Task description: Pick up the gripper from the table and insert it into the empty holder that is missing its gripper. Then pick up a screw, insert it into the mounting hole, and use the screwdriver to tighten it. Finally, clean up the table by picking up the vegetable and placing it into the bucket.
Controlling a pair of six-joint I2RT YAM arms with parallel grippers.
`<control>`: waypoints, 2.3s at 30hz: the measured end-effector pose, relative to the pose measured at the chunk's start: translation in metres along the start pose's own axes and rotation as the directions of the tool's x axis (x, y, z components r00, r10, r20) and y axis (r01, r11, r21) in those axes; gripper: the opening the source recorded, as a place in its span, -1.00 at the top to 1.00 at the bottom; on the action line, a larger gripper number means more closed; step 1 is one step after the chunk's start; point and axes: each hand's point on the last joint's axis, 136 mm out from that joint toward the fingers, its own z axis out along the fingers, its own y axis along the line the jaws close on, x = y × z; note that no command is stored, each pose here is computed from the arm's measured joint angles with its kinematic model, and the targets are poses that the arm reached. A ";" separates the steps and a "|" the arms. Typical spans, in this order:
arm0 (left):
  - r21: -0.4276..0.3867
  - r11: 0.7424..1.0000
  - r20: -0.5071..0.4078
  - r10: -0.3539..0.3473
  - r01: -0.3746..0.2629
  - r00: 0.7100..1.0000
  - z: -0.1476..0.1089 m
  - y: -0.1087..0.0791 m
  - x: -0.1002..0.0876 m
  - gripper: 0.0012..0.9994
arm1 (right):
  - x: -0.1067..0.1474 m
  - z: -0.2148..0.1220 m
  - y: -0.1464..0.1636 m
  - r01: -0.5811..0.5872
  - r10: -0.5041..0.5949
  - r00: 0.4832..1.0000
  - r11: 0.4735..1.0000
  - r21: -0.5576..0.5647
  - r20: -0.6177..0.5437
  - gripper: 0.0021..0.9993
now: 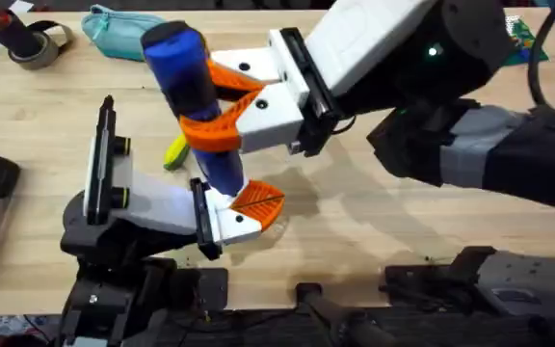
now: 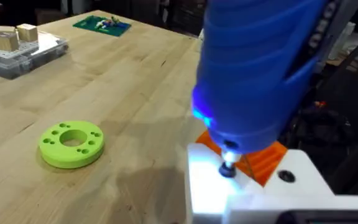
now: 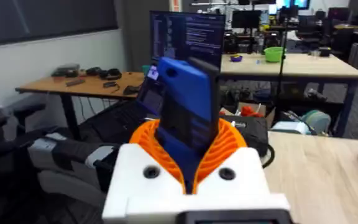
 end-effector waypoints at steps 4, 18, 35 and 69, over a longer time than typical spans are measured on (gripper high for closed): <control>0.007 1.000 -0.001 -0.003 0.003 1.000 0.000 -0.001 0.000 0.97 | 0.002 0.002 -0.006 -0.026 0.026 1.000 0.999 0.036 0.003 0.92; 0.006 1.000 -0.001 0.000 0.000 1.000 0.000 -0.001 0.000 0.97 | -0.005 0.002 0.013 0.062 -0.060 0.998 0.997 -0.043 0.028 0.92; 0.014 1.000 -0.002 0.015 -0.015 1.000 0.000 -0.002 0.001 0.97 | -0.004 -0.004 0.026 0.103 -0.099 0.993 0.993 -0.065 0.064 0.92; -0.002 1.000 0.001 0.021 -0.021 1.000 0.000 0.000 0.000 0.97 | -0.022 0.007 0.027 0.067 -0.064 0.998 0.986 -0.154 0.023 0.92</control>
